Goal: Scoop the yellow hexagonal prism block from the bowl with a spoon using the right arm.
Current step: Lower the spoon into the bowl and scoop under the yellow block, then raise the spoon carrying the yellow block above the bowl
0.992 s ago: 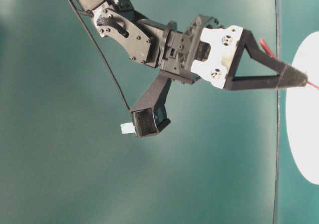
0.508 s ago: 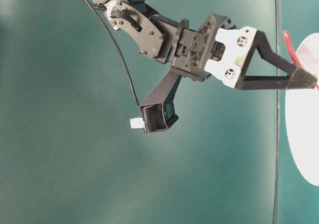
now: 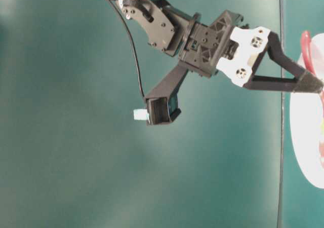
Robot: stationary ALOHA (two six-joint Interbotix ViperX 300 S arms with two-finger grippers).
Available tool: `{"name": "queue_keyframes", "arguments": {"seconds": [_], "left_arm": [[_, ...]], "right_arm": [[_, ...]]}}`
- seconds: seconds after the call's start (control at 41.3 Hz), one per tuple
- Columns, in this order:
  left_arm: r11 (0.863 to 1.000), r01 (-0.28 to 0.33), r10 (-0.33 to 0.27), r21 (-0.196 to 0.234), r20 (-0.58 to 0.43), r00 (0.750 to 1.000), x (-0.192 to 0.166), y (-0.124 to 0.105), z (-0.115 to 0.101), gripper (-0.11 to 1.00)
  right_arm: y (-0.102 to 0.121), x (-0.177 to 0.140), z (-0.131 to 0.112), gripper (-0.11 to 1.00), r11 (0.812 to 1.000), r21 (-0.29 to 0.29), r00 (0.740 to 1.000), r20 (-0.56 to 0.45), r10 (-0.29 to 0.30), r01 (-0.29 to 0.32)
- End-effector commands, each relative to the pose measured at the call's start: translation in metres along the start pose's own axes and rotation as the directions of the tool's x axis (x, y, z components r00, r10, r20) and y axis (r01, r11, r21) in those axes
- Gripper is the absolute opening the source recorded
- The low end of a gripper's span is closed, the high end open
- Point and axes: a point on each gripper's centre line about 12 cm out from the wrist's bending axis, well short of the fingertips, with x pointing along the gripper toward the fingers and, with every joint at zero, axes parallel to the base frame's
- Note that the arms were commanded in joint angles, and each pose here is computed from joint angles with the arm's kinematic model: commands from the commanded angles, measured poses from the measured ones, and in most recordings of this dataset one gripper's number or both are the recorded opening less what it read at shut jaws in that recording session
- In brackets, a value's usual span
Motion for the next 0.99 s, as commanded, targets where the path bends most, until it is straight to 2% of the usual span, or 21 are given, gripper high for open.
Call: {"name": "queue_keyframes", "arguments": {"seconds": [0.0, 0.484, 0.968], "left_arm": [[1.000, -0.003, 0.003, 0.001, 0.024, 1.000, 0.002, 0.001, 0.008, 0.00], [1.000, -0.003, 0.003, 0.001, 0.026, 1.000, 0.002, 0.001, 0.008, 0.00], [1.000, 0.000, 0.000, 0.000, 0.028, 1.000, 0.002, 0.000, 0.009, 0.00]], "right_arm": [[0.004, -0.017, 0.011, 0.24, 1.000, -0.009, 0.997, 0.073, 0.004, -0.003], [0.004, -0.027, 0.012, 0.24, 1.000, -0.009, 0.994, 0.111, 0.002, -0.001], [0.012, -0.060, 0.019, 0.24, 1.000, -0.013, 0.981, 0.192, 0.020, -0.018]]}}
